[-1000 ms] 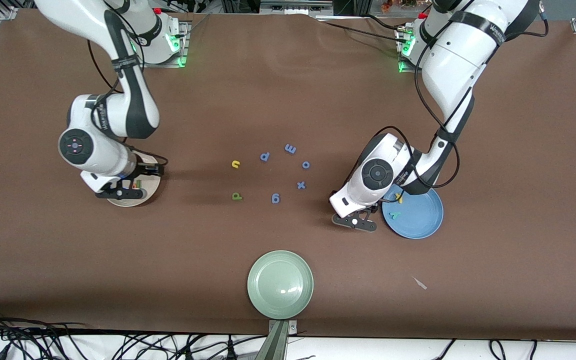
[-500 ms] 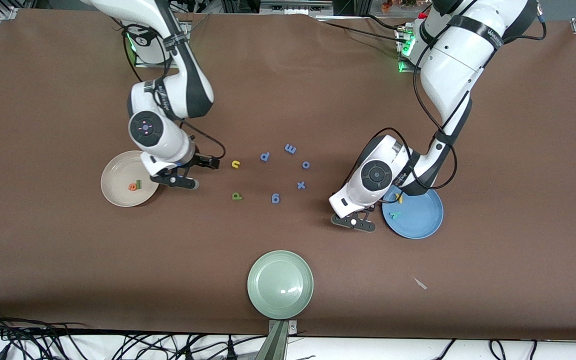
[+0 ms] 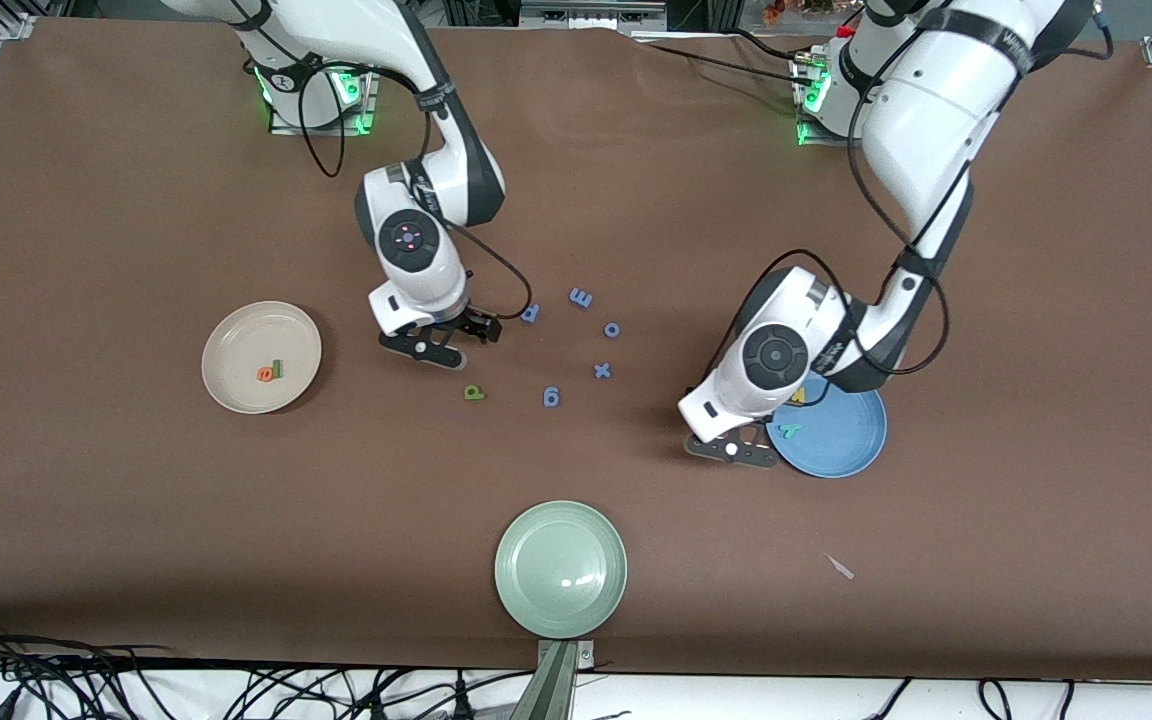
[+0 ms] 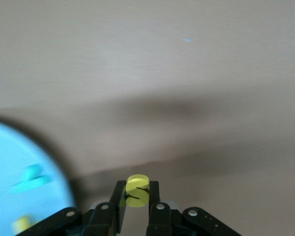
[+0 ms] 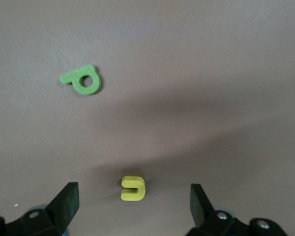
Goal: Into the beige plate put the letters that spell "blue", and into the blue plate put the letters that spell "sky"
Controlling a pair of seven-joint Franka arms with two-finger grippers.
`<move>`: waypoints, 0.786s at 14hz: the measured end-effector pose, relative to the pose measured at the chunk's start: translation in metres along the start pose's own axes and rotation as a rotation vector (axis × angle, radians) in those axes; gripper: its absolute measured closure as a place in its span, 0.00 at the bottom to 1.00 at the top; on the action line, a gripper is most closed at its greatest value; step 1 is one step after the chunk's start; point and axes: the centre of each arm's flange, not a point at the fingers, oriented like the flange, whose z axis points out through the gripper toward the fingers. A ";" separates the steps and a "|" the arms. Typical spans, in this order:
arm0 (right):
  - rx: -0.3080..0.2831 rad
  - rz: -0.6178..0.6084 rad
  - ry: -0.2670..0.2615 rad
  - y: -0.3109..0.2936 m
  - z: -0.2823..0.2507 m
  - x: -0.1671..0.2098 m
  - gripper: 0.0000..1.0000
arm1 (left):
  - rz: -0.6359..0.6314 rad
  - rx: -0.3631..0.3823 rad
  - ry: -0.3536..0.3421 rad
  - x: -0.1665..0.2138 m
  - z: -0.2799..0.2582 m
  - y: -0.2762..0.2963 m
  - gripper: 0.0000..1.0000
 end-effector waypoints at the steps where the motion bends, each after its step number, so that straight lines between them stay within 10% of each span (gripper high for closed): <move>1: -0.003 0.001 -0.004 -0.001 0.004 -0.002 0.00 | 0.022 0.012 -0.012 0.001 -0.014 -0.020 0.78; 7: 0.001 0.015 -0.024 -0.002 0.014 -0.008 0.01 | 0.155 0.011 -0.092 -0.004 -0.016 -0.140 0.78; 11: -0.003 0.014 -0.021 -0.002 0.019 -0.008 0.18 | 0.164 0.009 -0.106 -0.008 -0.017 -0.145 0.44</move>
